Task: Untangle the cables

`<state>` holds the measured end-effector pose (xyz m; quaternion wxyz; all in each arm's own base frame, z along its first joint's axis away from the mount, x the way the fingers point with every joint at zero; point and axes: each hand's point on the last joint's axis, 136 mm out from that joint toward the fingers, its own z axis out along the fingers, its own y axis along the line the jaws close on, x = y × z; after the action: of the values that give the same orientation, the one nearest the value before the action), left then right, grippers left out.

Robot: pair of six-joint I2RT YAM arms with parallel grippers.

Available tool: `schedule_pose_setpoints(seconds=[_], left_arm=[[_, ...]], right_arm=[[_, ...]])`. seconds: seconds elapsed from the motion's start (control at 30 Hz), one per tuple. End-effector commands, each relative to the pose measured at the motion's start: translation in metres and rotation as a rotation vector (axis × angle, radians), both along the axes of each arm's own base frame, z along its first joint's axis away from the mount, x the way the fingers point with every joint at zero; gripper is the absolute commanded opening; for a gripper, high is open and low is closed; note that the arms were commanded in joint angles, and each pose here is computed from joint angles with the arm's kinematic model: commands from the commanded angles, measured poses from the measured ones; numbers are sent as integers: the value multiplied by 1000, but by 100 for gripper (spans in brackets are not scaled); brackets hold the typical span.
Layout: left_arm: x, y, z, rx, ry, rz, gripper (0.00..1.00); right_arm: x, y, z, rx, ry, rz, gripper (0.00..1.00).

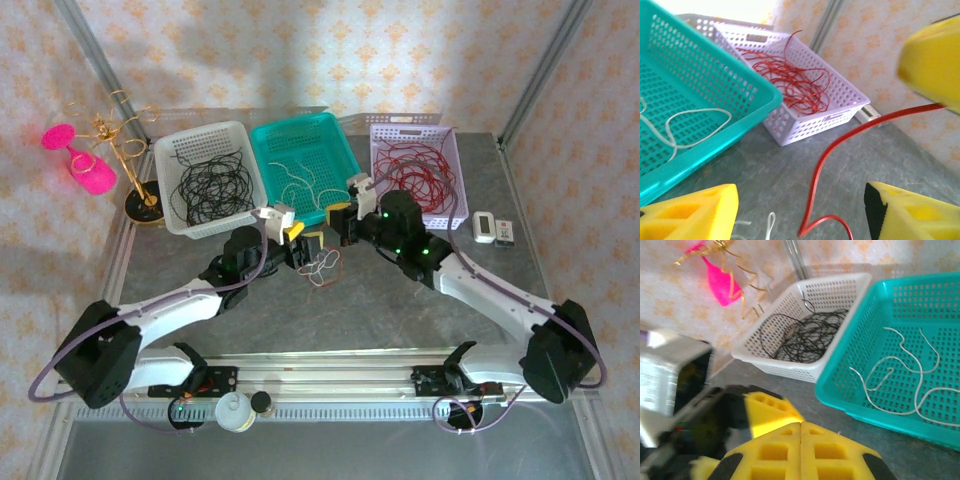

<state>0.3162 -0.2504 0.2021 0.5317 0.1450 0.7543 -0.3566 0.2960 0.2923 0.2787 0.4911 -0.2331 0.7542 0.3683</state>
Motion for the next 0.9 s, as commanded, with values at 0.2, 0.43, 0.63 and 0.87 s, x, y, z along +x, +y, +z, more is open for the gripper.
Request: schedule_pose_setpoints(seconds=[0.2, 0.43, 0.63, 0.87], left_arm=[[0, -28, 48, -114, -172, -114, 53], [13, -13, 64, -160, -163, 11, 0], [11, 0, 85, -186, -167, 72, 0], [-6, 18, 130, -202, -192, 115, 0]], right_arm=[[-35, 7, 62, 125, -47, 160, 0], [-42, 3, 80, 142, -85, 171, 0], [-35, -31, 95, 119, -159, 53, 50], [-24, -77, 83, 229, -157, -8, 64]])
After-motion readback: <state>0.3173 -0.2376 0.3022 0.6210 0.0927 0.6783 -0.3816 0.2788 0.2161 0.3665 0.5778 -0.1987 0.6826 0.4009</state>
